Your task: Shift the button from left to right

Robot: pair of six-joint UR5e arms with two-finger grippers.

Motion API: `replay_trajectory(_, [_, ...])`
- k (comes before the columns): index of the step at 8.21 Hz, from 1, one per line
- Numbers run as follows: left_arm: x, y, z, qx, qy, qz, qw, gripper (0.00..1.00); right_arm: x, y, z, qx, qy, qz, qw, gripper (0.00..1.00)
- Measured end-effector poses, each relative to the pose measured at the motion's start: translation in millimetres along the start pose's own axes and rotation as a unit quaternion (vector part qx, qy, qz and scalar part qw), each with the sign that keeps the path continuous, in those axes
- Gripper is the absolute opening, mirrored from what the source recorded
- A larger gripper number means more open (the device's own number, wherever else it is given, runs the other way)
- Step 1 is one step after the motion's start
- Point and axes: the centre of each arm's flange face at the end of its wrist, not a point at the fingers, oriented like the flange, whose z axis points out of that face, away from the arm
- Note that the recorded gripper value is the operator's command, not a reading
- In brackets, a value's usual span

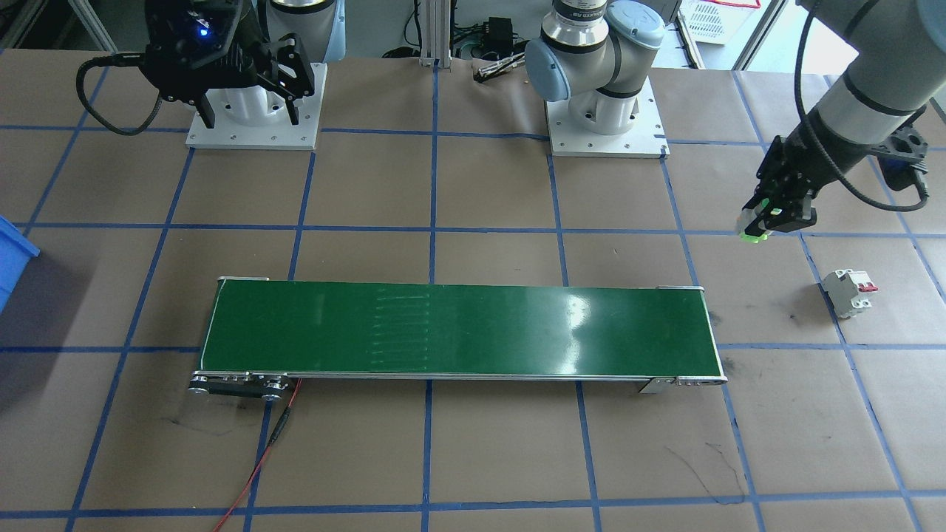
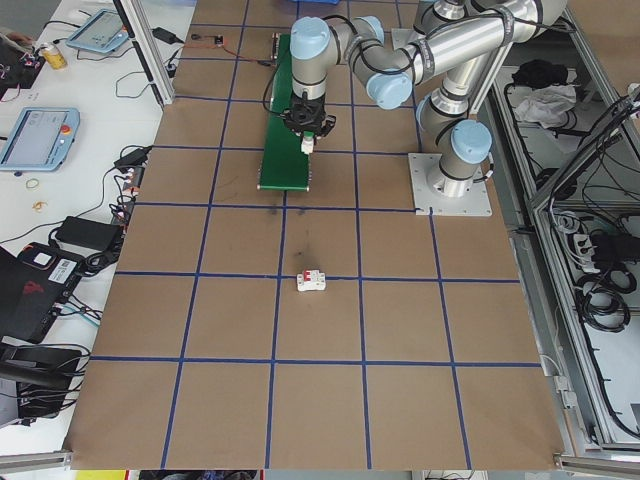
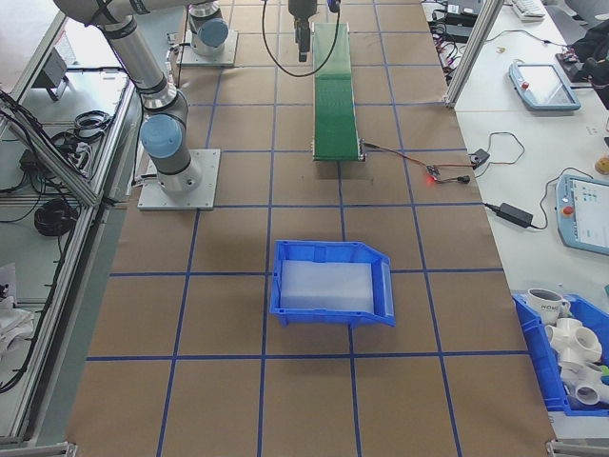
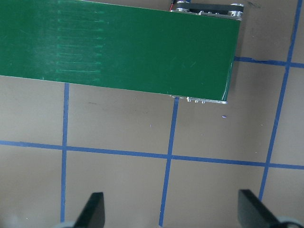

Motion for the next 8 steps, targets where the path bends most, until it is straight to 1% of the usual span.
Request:
replay_trajectory(1, [17.0,21.4,15.4,-0.026,0.004,-0.03,0.999,0.0,0.0,0.2,-0.2,0.0,0.0,0.0,1.0,1.0])
replay_trajectory(2, [34.4,30.4,35.0,-0.039,0.006,-0.04,0.998,0.0,0.1,0.4,-0.3,0.0,0.0,0.001,1.0,1.0])
replay_trajectory(3, [46.7,31.9,49.5,-0.036,0.008,-0.045,0.998,0.0,0.0,0.6,-0.4,0.0,0.0,0.001,1.0,1.0])
replay_trajectory(5, [60.9,27.5,65.5,-0.023,0.017,-0.068,0.997,0.0,-0.1,0.5,-0.2,0.0,0.0,0.001,1.0,1.0])
replay_trajectory(7, [72.0,21.4,78.7,-0.018,0.027,-0.077,0.997,0.0,-0.2,0.4,-0.1,-0.001,0.0,0.0,1.0,1.0])
replay_trajectory(8, [77.3,18.5,87.4,-0.017,0.028,-0.077,0.996,0.0,-0.2,0.3,0.0,-0.001,0.0,0.001,1.0,1.0])
